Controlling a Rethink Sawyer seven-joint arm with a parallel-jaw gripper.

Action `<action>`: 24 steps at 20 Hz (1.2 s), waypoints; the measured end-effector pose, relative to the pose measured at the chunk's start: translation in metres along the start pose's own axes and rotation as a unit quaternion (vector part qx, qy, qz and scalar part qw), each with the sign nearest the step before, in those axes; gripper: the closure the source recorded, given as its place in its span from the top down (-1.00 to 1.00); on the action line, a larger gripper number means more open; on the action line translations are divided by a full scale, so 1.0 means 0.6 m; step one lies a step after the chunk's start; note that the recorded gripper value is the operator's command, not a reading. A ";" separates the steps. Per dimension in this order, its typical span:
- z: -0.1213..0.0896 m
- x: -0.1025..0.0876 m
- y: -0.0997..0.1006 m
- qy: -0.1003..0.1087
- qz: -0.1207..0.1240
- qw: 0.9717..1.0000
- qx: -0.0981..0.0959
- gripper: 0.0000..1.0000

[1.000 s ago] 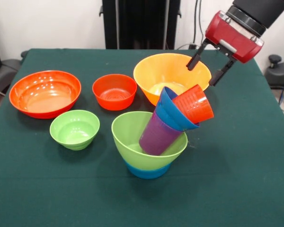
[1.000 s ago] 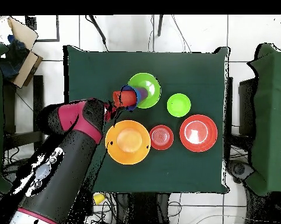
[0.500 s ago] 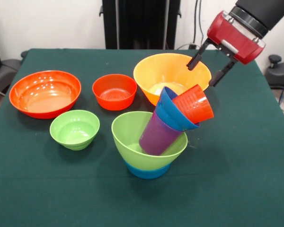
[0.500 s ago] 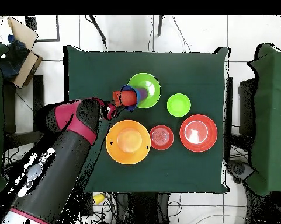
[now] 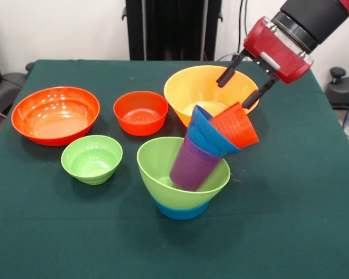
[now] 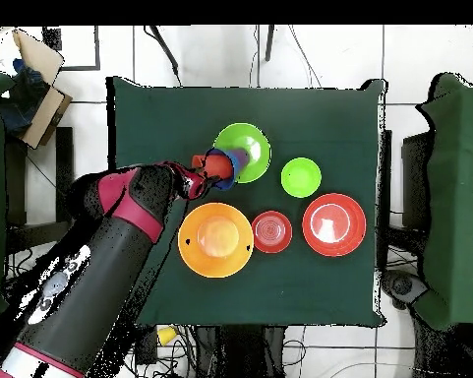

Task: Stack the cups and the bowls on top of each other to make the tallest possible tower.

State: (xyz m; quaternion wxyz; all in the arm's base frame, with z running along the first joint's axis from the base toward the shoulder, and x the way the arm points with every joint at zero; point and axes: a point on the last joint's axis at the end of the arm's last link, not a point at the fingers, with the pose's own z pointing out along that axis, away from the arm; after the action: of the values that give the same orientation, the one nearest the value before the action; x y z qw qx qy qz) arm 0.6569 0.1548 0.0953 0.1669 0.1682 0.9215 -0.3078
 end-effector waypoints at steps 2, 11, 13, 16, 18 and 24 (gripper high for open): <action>0.001 -0.002 -0.004 -0.003 0.004 1.000 0.006 1.00; 0.008 -0.003 -0.008 -0.003 0.017 1.000 0.013 1.00; 0.010 -0.001 -0.005 -0.002 0.019 1.000 0.012 1.00; 0.015 0.003 -0.002 0.002 0.020 1.000 0.013 1.00; 0.018 0.006 0.000 0.003 0.020 1.000 0.013 1.00; 0.028 0.014 0.005 0.007 0.019 1.000 0.015 1.00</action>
State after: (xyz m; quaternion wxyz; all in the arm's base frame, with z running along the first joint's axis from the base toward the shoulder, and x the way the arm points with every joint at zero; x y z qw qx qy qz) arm 0.6540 0.1484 0.0776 0.1632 0.1904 0.9145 -0.3176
